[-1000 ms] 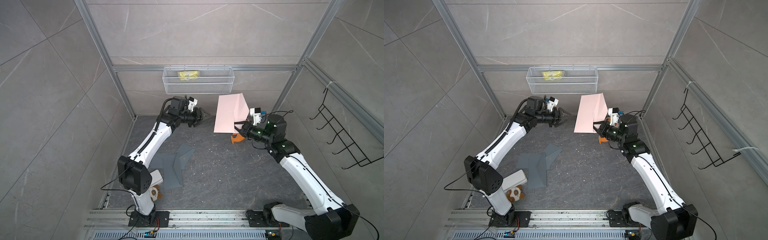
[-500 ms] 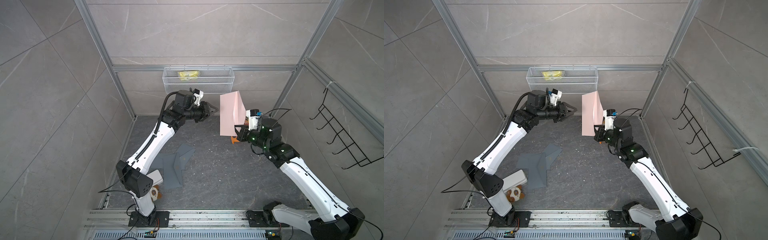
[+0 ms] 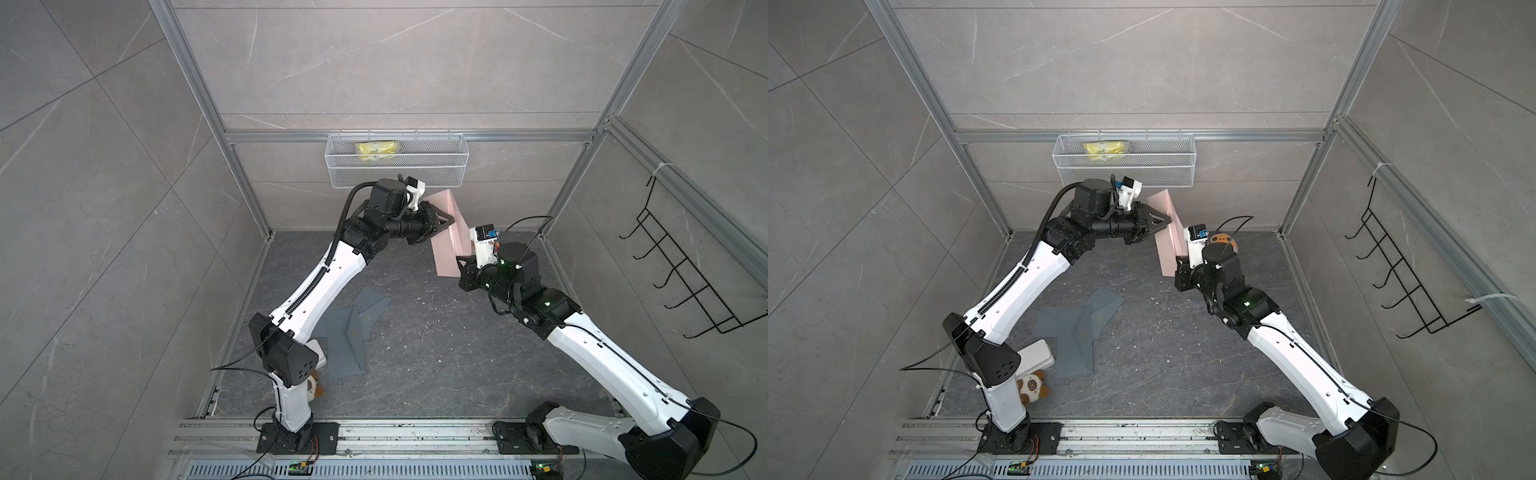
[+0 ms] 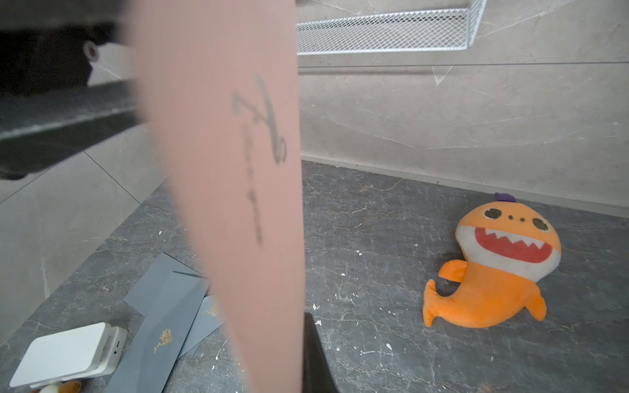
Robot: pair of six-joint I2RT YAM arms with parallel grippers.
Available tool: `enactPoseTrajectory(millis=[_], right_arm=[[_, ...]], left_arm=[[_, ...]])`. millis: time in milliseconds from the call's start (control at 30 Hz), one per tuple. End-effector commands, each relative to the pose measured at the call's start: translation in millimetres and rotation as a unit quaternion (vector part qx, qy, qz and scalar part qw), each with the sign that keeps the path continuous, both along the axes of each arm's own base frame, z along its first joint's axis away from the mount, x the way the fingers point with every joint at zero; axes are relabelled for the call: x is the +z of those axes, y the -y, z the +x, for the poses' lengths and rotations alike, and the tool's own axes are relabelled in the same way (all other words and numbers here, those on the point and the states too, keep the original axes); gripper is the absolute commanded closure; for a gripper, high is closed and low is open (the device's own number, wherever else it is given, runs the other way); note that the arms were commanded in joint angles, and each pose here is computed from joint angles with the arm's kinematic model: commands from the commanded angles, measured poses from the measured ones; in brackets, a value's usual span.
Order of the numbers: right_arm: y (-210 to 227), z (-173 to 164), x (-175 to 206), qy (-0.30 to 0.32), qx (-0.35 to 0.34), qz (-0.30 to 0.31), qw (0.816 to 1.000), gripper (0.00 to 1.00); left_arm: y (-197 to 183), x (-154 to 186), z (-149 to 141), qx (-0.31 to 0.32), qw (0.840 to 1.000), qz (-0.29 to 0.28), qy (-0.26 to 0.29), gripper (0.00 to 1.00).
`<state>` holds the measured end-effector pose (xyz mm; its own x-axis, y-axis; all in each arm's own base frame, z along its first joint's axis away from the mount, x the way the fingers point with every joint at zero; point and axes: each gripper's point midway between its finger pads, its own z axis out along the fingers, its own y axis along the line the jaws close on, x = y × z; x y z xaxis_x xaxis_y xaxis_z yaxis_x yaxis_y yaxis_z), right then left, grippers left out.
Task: Take the letter paper out of the envelope
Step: Take out the letter paper from the envelope.
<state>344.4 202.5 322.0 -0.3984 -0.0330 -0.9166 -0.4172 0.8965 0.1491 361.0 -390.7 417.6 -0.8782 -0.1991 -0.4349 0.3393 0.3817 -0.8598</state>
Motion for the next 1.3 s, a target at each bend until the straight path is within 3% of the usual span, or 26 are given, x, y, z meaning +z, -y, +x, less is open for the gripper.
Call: enactPoseTrajectory(millis=[0, 500, 933, 1267], right_arm=[[5, 3, 14, 0.020, -0.020, -0.022, 0.999, 1.00], [-3, -3, 15, 0.015, -0.025, -0.061, 0.998, 1.00], [-7, -8, 26, 0.017, -0.032, -0.059, 0.998, 1.00], [-5, -7, 17, 0.001, -0.043, -0.065, 0.997, 1.00]], left_arm=[[0, 23, -3, -0.002, 0.999, -0.019, 0.027, 0.74], [2, 2, -4, 0.001, 1.000, 0.004, 0.016, 0.80], [7, -19, -8, 0.001, 0.999, 0.031, 0.009, 0.81], [8, 9, -22, 0.006, 1.000, -0.004, 0.027, 0.86]])
